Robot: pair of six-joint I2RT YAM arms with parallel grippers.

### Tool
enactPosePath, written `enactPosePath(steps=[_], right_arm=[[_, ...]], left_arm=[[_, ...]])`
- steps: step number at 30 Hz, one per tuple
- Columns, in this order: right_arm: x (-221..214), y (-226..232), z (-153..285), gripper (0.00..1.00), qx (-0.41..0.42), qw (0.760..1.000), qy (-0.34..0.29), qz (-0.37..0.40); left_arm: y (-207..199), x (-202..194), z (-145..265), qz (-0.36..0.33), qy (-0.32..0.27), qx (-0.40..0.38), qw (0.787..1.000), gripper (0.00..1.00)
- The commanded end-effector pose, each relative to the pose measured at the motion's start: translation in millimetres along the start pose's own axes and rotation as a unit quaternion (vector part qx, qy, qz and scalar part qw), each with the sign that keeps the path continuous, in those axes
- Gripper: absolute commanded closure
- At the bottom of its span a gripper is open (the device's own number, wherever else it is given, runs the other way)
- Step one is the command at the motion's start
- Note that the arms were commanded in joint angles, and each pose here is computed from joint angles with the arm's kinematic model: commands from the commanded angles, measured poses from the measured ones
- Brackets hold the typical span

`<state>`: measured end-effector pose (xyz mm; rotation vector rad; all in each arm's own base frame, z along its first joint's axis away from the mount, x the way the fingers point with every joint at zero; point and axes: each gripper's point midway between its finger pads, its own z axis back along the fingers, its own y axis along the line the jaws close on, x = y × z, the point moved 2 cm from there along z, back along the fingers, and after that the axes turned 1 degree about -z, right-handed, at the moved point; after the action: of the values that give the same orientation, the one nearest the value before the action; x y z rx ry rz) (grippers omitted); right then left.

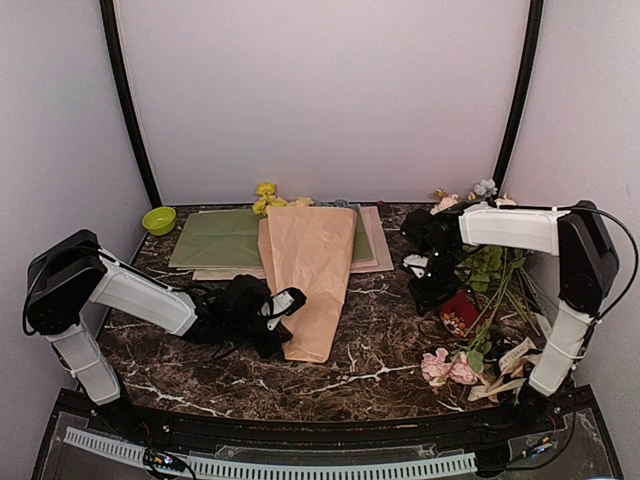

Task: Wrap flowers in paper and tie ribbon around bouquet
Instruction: Pick up the ribbon from the corner of the board.

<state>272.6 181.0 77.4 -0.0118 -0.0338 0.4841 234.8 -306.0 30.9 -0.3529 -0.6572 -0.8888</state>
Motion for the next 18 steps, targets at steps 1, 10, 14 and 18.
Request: enactPosePath(steps=[1, 10, 14, 18], right_arm=[[-18.5, -20.9, 28.3, 0.63, -0.047, 0.997, -0.012, -0.059], [-13.1, -13.5, 9.0, 0.58, -0.026, 0.999, 0.023, -0.025], [-12.3, -12.6, -5.9, 0.55, -0.026, 0.998, 0.051, 0.007], [-8.2, -16.9, -14.7, 0.52, -0.039, 0.997, 0.053, 0.026]], left_arm=[[-7.6, -72.3, -4.7, 0.000, 0.130, -0.021, 0.991, 1.00], [-9.3, -72.2, -4.8, -0.003, 0.129, -0.027, 0.991, 1.00], [-8.8, -70.3, -3.4, -0.003, 0.123, -0.026, 0.992, 1.00], [-8.6, -70.5, -2.9, -0.002, 0.123, -0.025, 0.992, 1.00]])
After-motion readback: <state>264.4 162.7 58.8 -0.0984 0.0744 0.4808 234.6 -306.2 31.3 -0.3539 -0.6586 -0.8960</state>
